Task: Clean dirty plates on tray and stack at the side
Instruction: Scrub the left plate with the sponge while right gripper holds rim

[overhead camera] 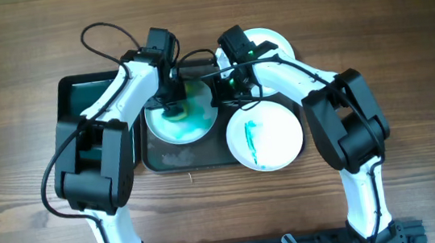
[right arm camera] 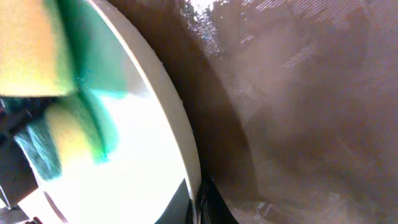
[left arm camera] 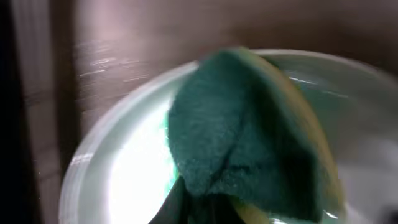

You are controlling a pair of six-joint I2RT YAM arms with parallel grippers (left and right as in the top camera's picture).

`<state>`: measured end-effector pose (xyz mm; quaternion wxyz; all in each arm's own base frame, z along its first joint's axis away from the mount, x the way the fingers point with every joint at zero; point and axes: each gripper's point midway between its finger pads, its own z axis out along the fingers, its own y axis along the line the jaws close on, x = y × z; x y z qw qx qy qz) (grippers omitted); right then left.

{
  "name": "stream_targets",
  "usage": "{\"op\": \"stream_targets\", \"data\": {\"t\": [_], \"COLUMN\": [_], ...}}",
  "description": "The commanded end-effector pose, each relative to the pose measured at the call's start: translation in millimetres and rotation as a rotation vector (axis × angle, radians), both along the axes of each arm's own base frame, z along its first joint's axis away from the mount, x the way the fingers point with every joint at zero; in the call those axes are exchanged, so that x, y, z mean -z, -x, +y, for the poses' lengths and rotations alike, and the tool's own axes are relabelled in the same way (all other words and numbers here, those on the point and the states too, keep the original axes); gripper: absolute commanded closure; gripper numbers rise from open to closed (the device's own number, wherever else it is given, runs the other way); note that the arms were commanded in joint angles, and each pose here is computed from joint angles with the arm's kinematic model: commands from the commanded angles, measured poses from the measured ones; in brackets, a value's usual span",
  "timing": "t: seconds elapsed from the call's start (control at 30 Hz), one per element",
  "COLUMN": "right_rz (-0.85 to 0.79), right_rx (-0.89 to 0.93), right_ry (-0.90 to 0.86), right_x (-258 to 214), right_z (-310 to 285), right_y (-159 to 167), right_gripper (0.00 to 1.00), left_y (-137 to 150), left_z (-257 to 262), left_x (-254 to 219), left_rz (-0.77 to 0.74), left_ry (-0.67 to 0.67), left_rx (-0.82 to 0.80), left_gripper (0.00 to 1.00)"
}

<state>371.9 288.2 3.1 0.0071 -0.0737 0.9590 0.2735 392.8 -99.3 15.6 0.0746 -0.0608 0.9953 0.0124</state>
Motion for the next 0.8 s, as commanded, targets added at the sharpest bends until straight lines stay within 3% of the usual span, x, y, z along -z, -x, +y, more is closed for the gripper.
{"op": "stream_targets", "data": {"t": [0.0,0.13,0.2,0.27,0.37,0.47,0.57,0.7,0.73,0.77], "right_rz": [0.043,0.047,0.049,0.05,0.053,0.054,0.056,0.056,0.055,0.054], "right_rx": [-0.022,-0.015,-0.004,-0.004,-0.007,-0.006,-0.006,-0.005,-0.004,-0.004], "right_ry": [-0.01,-0.005,0.0,0.0,0.002,0.002,0.003,0.005,0.008,0.008], "right_x": [12,13,13,13,13,13,14,14,14,14], "right_z": [0,0,-1,-1,-2,-2,-2,-2,-3,-3], "right_y": [10,10,9,9,10,10,11,11,10,10], "right_gripper": [0.96,0.96,0.96,0.96,0.96,0.96,0.96,0.96,0.96,0.96], "left_y": [7,37,50,64,68,52,22,-10,-17,-18], "left_z": [60,42,5,-49,-81,-82,-59,-1,33,49], "left_x": [-4,2,6,-2,-16,-15,-4,4,0,-4], "left_rz": [-0.023,0.12,0.218,0.291,0.295,0.23,0.132,-0.018,-0.078,-0.099], "left_ry": [-0.274,-0.194,0.008,0.325,0.528,0.531,0.393,0.073,-0.111,-0.196], "left_rx": [-0.25,-0.223,-0.073,0.127,0.223,0.218,0.077,-0.106,-0.181,-0.214], "left_gripper": [0.96,0.96,0.96,0.96,0.96,0.96,0.96,0.96,0.96,0.96]}}
